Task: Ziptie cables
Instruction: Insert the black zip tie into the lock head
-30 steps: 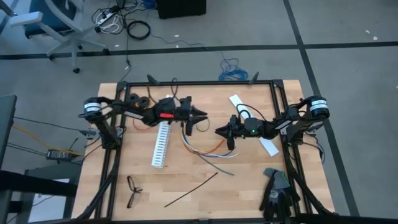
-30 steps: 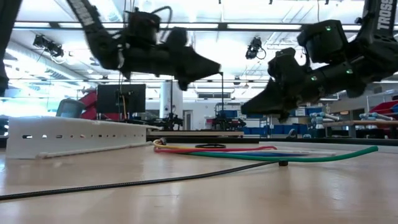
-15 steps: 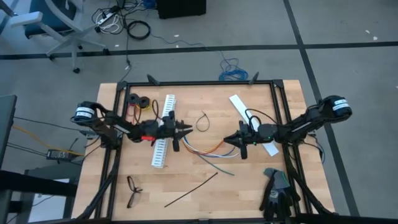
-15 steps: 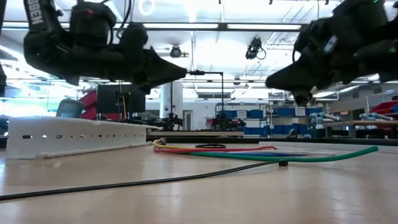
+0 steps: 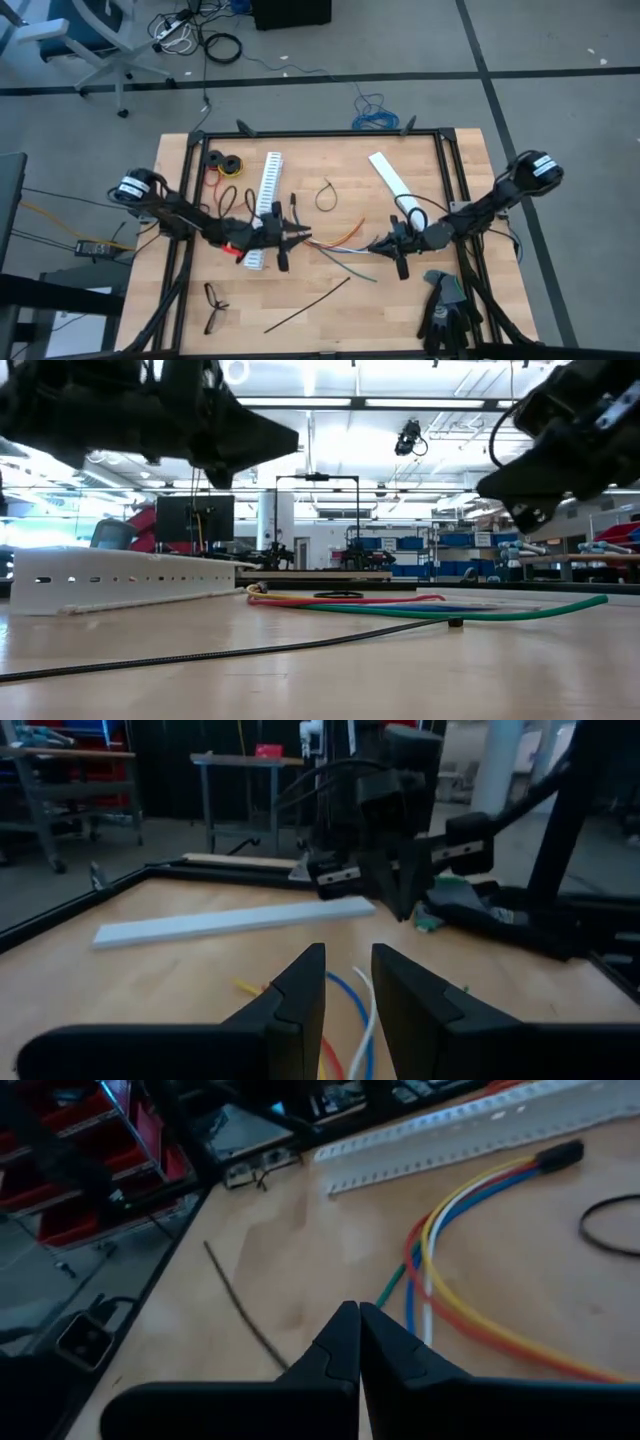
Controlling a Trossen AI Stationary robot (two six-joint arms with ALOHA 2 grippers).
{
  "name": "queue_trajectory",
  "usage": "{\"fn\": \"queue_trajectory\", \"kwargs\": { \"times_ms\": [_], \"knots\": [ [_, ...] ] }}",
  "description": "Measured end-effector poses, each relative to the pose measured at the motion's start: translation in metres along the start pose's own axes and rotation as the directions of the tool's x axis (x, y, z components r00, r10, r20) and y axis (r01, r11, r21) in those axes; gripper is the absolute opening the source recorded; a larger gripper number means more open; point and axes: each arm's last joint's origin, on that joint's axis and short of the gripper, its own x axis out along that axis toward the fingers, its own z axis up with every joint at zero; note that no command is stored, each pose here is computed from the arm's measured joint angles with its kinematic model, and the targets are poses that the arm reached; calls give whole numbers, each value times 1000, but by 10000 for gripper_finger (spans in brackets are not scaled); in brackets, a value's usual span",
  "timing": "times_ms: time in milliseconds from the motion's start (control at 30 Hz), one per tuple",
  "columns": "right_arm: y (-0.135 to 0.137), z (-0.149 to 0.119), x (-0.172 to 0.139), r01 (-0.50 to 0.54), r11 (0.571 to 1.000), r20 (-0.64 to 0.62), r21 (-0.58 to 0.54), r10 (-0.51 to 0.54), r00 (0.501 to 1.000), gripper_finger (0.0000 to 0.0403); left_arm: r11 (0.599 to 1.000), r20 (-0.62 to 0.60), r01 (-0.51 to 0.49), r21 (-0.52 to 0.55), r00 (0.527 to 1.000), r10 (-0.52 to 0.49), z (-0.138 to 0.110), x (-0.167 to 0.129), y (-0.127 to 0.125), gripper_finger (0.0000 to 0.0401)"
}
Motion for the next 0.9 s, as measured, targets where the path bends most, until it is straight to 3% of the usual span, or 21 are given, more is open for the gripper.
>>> {"fn": "queue_trajectory", "kwargs": {
  "times_ms": [267,400,633,900],
  "knots": [
    [38,-11,-4,74,994,-52,-84,-79,996,0,992,-77,-104,79,991,110,9,0,-56,94],
    [53,-14,-6,128,986,-85,-109,-137,987,0,988,-102,-131,88,985,139,-5,7,-76,94],
    [70,-20,-14,195,976,-187,-94,-210,960,0,984,-171,-174,-37,971,166,-55,36,-96,94],
    [70,-32,-26,267,964,-280,0,-256,925,0,986,-163,-139,-89,979,123,-64,63,-114,94]
  ]
}}
